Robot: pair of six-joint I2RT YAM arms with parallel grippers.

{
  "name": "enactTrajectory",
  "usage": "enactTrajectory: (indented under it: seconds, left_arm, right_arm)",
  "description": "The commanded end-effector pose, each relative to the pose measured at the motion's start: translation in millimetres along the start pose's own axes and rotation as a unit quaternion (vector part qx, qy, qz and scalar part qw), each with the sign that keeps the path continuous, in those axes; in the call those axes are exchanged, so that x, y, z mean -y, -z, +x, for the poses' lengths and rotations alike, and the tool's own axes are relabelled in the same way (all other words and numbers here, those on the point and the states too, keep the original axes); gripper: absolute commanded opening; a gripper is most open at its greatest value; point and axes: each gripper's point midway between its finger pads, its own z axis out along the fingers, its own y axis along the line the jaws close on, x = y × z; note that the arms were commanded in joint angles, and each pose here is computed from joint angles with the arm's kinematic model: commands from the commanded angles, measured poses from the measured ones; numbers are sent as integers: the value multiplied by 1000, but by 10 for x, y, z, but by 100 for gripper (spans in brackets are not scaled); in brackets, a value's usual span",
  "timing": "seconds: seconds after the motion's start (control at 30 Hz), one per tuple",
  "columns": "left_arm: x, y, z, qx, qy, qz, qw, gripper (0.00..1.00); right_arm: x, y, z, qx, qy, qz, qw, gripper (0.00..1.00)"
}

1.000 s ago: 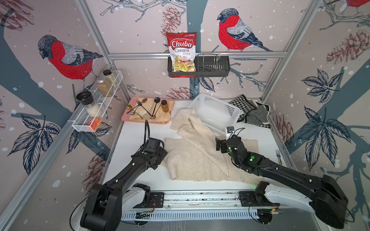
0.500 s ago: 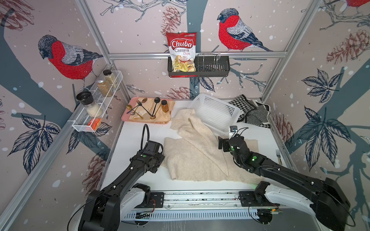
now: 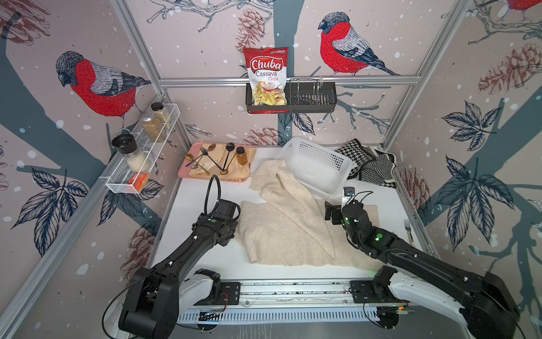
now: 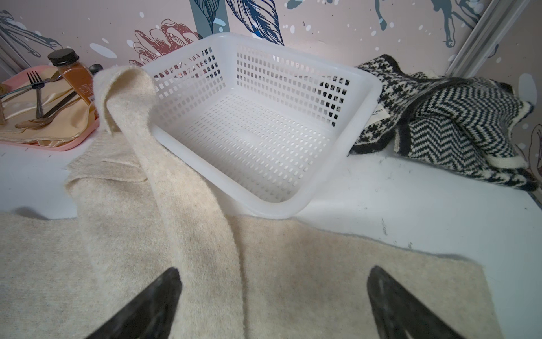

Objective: Roll up the scarf and place it into the basket
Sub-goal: Flatten out the scarf at the center of the board.

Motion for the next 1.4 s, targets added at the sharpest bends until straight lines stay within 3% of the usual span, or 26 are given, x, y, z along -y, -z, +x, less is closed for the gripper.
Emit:
enactTrajectory:
  seconds: [0.0,0.1,0.2,0.27,0.33,0.43,0.53,0.67,0.8,1.07,1.2,1.3,1.37]
  left_arm:
    - [-195,327,-586,132,-18,-61,989,0]
    - [-100,400,-941,167,-23,-59,984,0]
    - [136,288,-1077,149,-61,-60,985,72]
    - [216,261,-1099,136,-77,-75,985,88]
    - [318,244,-1097,134,-92,-53,985,96]
    - [483,249,-979,113,-131,9,985,97]
    - [363,152,-651,46,-147,17,988,97]
    - [108,-35,-88,-45,-127,22,991,96]
    - [49,-172,131,-68,-82,54,993,96]
    - [153,-293,-342,25,-79,12,996,96]
    - [181,-446,-774,70,-79,-57,993,96]
    - [326,-525,-999,86,-101,-87,987,96]
    - [500,-531,-985,70,-125,-61,988,96]
  right_arm:
    - [-21,-2,0,1,-3,-7,1000,100]
    - [-47,-28,33,-6,0,-12,1000,100]
    - [-85,-57,64,-16,6,-18,1000,100]
    - [-85,-68,80,-23,9,-15,1000,100]
    - [-67,-78,89,-24,7,-9,1000,100]
    - [-64,-88,83,-23,5,-10,1000,100]
    - [-62,-109,79,-27,3,-10,1000,100]
    - [-99,-173,59,-33,1,-15,999,100]
    - [-168,-251,69,-46,9,-19,999,100]
    - [-140,-306,159,-67,21,-7,997,100]
    - [-80,-320,181,-70,13,-3,997,100]
    - [-48,-326,177,-71,14,-1,997,100]
    - [-31,-323,172,-71,13,1,997,100]
